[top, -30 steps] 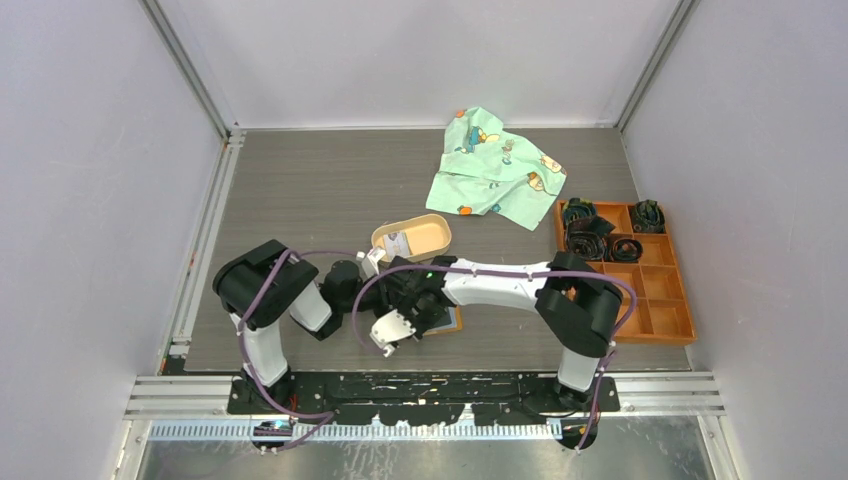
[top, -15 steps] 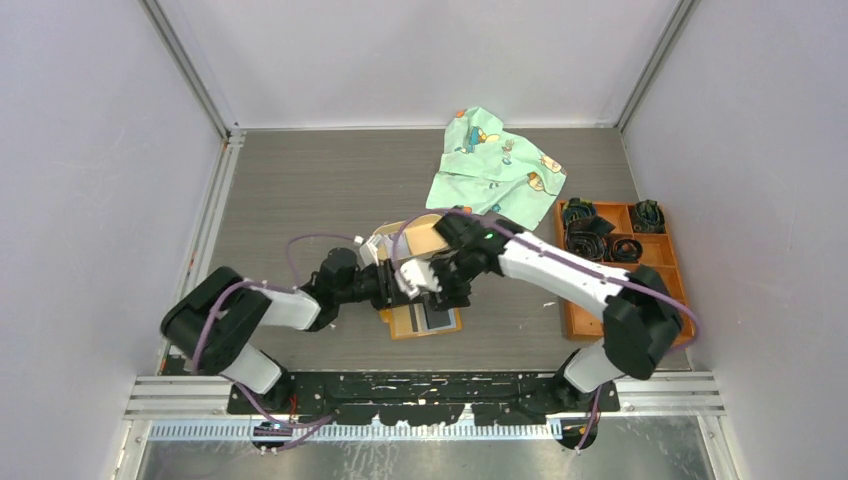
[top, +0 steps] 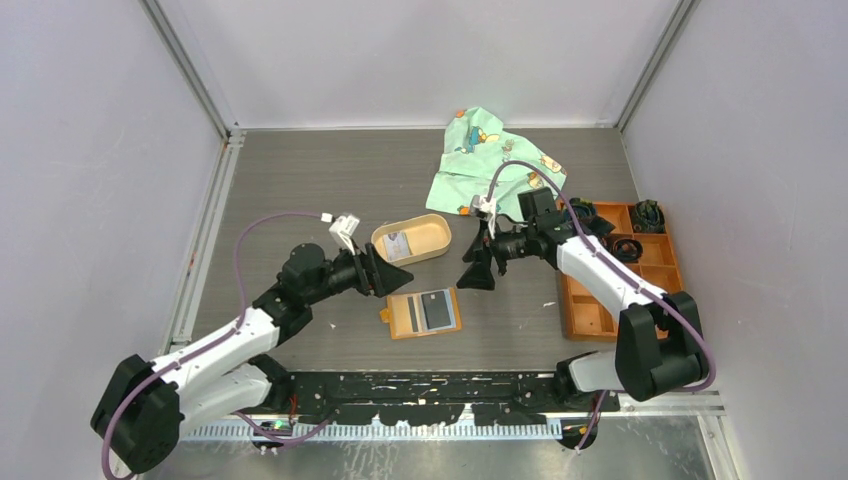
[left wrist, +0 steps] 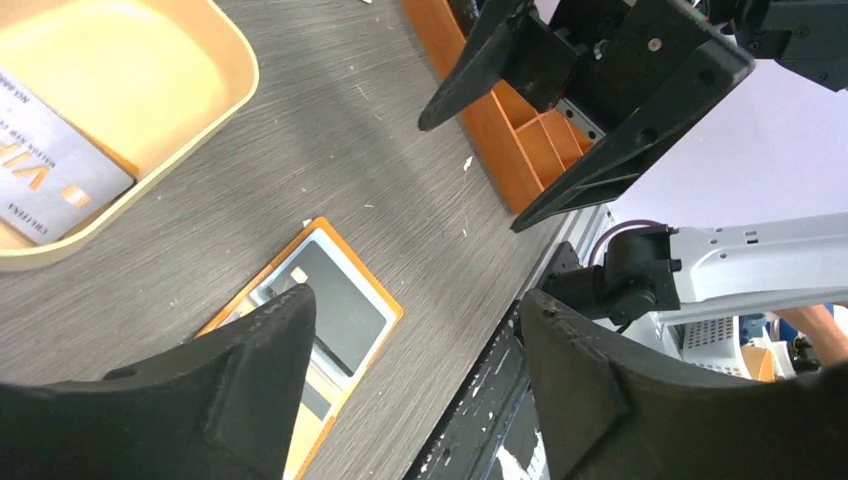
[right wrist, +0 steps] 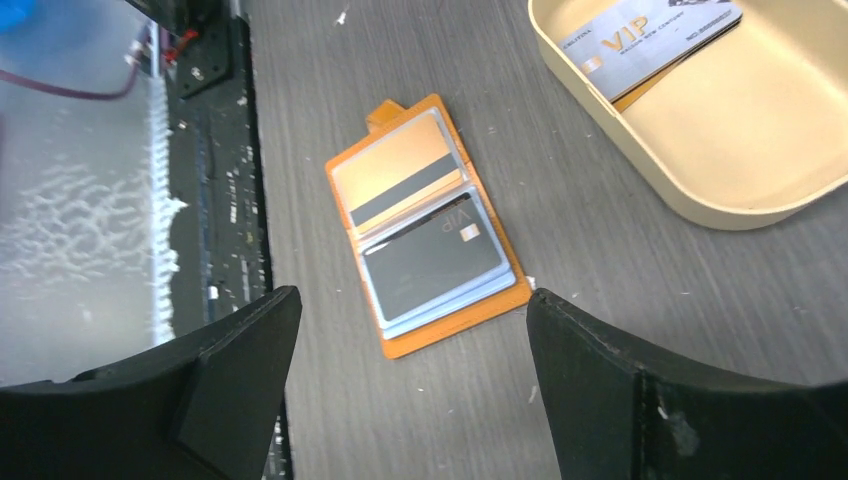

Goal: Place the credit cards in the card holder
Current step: Insert the credit card into the card holder.

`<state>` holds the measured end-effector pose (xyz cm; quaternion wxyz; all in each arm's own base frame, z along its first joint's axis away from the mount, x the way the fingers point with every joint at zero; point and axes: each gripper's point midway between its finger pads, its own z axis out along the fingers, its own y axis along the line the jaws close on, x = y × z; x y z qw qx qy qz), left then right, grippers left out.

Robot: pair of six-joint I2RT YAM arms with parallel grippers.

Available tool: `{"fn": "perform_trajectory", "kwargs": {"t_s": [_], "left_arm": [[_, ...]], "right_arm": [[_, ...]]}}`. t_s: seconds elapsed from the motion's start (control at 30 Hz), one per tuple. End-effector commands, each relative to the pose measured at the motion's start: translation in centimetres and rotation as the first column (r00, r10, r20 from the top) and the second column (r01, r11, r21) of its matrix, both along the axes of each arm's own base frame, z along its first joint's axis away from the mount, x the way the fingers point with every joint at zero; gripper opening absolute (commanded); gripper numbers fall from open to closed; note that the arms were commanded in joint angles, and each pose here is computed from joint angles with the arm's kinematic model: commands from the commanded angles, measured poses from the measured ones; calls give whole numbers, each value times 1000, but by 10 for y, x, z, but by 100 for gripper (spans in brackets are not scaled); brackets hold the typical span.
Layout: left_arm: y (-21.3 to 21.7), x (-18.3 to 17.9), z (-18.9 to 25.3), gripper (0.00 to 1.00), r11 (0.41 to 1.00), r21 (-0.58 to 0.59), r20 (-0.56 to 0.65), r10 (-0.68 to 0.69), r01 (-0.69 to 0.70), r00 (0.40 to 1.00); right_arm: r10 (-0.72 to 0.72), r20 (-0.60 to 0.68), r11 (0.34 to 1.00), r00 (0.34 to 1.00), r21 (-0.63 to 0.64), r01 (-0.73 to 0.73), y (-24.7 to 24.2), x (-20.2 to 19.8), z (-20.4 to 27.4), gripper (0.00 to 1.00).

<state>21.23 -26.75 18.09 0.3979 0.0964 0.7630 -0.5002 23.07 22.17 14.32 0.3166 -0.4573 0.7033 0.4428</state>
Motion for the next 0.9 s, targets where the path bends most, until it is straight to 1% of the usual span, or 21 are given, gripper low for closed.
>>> {"fn": "perform_trajectory", "kwargs": {"t_s": [0.0, 0.07, 0.13, 0.17, 0.23, 0.33, 0.4, 0.47, 0.5, 0.53, 0.57, 0.63, 0.7, 0.77, 0.87], "left_arm": [[5, 1, 0, 77, 999, -39, 7, 36, -36, 999], [-2, -5, 5, 77, 997, -79, -13, -8, 7, 1000], [-5, -8, 5, 77, 994, -104, -57, -27, 21, 998], [-7, -9, 3, 77, 993, -112, -74, -33, 24, 997], [-7, -10, 0, 76, 992, -127, -98, -36, 23, 994], [-5, -9, -3, 76, 988, -152, -124, -9, -10, 992], [-1, -8, -7, 76, 985, -166, -137, 21, -43, 990], [2, -6, -8, 76, 980, -184, -144, 46, -72, 989], [3, -6, -9, 76, 979, -186, -149, 56, -84, 987], [5, -5, -11, 76, 977, -189, -160, 67, -97, 985], [6, -5, -13, 76, 976, -191, -170, 73, -106, 983], [6, -5, -17, 75, 975, -191, -189, 78, -115, 979], [5, -6, -19, 75, 972, -200, -220, 77, -122, 972], [3, -6, -20, 75, 968, -216, -246, 70, -125, 967], [0, -5, -20, 72, 966, -228, -269, 57, -121, 961]], "right_arm": [[-5, -118, 995, 993, 103, 17, 3, -6, 23, 89], [-22, -163, 995, 986, 97, 38, 3, -5, 21, 91], [-51, -204, 994, 978, 82, 69, 2, -2, 16, 98], [-70, -220, 993, 973, 73, 88, 1, 1, 14, 99], [-121, -245, 989, 962, 55, 139, -1, 8, 11, 100], [-197, -331, 972, 923, 56, 228, -6, 20, 13, 99], [-229, -435, 955, 871, 74, 288, -14, 27, 16, 99], [-251, -572, 929, 780, 82, 360, -27, 35, 17, 100], [-257, -624, 917, 738, 83, 390, -32, 39, 17, 100], [-276, -648, 907, 710, 69, 416, -37, 42, 14, 100], [-297, -641, 904, 708, 49, 424, -41, 42, 10, 100], [-325, -580, 911, 747, 21, 412, -45, 36, 8, 99], [-369, -515, 898, 774, 16, 440, -48, 39, 10, 99], [-412, -462, 882, 785, 13, 471, -52, 42, 13, 100], [-463, -414, 861, 784, -3, 508, -57, 47, 12, 99]]}}
